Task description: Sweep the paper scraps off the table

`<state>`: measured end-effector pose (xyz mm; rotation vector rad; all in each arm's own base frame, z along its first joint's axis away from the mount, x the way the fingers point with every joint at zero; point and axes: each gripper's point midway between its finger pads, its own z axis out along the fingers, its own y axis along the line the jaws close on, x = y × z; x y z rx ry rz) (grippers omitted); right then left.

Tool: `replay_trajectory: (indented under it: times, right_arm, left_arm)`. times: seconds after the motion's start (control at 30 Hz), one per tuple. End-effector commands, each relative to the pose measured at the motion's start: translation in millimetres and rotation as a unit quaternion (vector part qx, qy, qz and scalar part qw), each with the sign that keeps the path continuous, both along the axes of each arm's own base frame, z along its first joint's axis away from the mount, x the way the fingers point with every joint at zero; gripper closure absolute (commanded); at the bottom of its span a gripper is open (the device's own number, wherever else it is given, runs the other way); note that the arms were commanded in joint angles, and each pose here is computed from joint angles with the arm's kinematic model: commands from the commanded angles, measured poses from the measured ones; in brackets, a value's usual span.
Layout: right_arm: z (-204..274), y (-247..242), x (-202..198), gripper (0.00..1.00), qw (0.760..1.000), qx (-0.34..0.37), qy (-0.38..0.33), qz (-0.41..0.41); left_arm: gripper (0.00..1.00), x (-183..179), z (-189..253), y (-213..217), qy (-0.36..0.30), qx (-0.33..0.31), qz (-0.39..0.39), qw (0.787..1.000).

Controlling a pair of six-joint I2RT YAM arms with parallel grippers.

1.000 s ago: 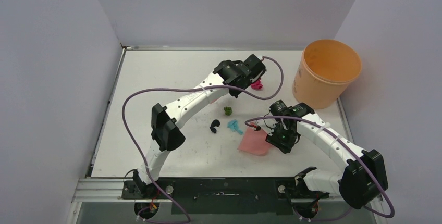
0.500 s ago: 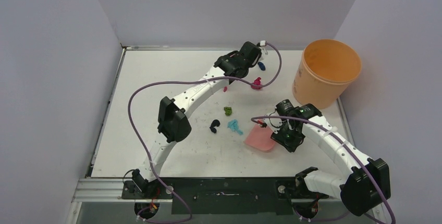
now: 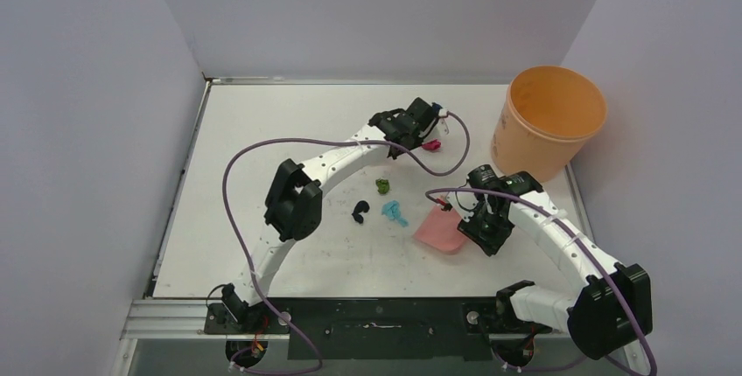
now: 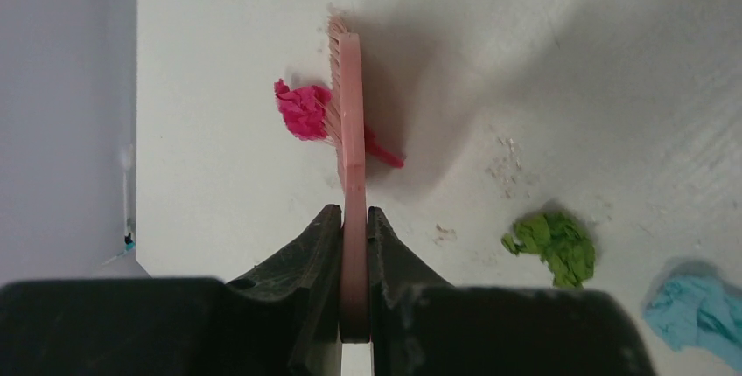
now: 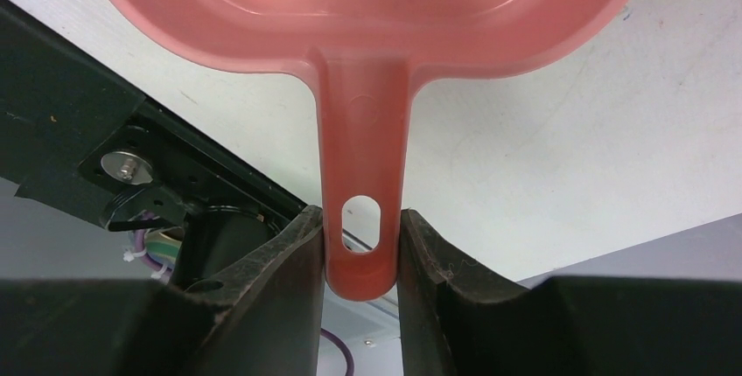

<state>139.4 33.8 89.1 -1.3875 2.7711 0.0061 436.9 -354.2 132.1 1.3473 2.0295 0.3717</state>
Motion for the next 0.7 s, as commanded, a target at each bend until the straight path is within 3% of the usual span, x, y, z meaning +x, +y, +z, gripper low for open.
replay_trajectory:
  times: [0.0,0.2,0.33,0.53,0.67]
  right_arm:
    - [7,6,4,0.92,1.000,0.008,0.002,0.015]
    - [-4,-4,2,0.91,0.998,-0.047,0.015,0.048]
    - [-6,-2,-2,0.91,0.996,-0.052,0.021,0.071]
    - [-6,4,-5,0.91,0.993,-0.053,0.027,0.103]
    - [-9,6,-3,0.91,0.988,-0.067,0.031,0.134]
  left_arm:
    - [1.00,-49,37,16,0.033,-0.040,-0.004,0.999]
    - [1.00,-130,47,29,0.128,-0.109,-0.013,0.986]
    - [1.00,-165,64,36,0.142,-0.167,0.005,0.976]
    - [1.00,-192,114,39,0.116,-0.285,0.044,0.950]
    - [1.00,-181,153,88,0.025,-0.310,0.150,0.939]
